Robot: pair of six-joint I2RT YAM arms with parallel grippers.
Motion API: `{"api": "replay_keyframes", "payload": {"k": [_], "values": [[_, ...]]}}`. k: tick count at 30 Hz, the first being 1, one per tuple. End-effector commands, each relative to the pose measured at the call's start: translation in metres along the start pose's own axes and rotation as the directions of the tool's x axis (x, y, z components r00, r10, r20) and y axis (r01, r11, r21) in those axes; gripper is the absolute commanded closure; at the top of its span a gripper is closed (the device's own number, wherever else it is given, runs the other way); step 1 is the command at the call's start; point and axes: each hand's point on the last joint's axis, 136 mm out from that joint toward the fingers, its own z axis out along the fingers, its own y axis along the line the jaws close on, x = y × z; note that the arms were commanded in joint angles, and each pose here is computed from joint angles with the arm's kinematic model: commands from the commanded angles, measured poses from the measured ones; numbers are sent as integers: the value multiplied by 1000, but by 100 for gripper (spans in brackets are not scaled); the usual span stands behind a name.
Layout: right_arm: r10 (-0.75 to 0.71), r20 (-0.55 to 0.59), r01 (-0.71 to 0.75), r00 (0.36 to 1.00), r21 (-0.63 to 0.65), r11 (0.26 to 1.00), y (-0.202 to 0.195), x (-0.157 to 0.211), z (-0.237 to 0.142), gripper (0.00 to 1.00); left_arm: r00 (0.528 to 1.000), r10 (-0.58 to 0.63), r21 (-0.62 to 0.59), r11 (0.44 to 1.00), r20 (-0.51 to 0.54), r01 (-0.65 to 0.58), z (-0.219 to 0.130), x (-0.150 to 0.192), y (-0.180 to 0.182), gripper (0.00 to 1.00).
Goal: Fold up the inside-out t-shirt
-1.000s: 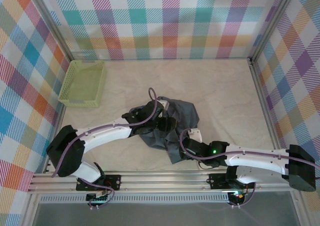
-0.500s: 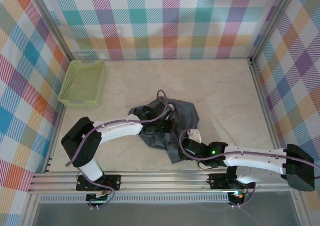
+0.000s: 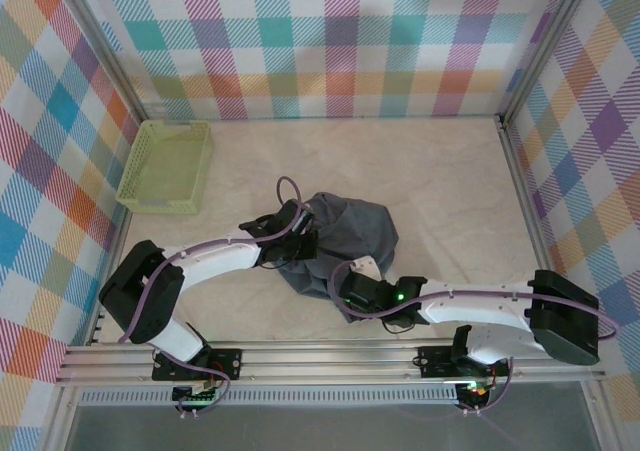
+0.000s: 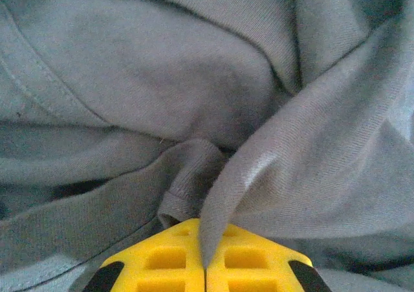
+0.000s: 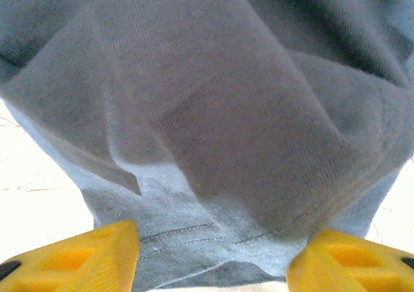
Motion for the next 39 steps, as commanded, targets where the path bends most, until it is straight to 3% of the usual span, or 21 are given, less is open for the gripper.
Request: {"api": "replay_keyframes", "payload": {"k": [1,4,9,14,25,36,39], "values": [[-45,28,45,999,22,999,2,-13,-4,41,999,-22,26,999,33,21,-4,-9,-4,100],[-40,27,39,999,34,999,-4,-17,-5,42,999,-19,31,999,36,18,-4,-10,-5,100],[-23,29,23,999,-1,1000,-5,-20,-8,56,999,-19,27,999,33,18,-3,-10,-5,100],[-10,44,11,999,-8,1000,-5,-25,-14,63,999,-19,26,999,28,19,-1,-9,-4,100],[18,76,-17,997,-8,1000,-5,-37,-26,61,1000,-20,33,999,23,19,-1,-8,-6,100],[26,72,-24,997,-24,999,1,-40,-25,80,1000,-25,39,999,17,24,1,-5,-5,100],[23,50,-23,998,4,1000,-3,-34,-19,81,1000,-25,40,999,19,24,0,-6,-6,100]]}}
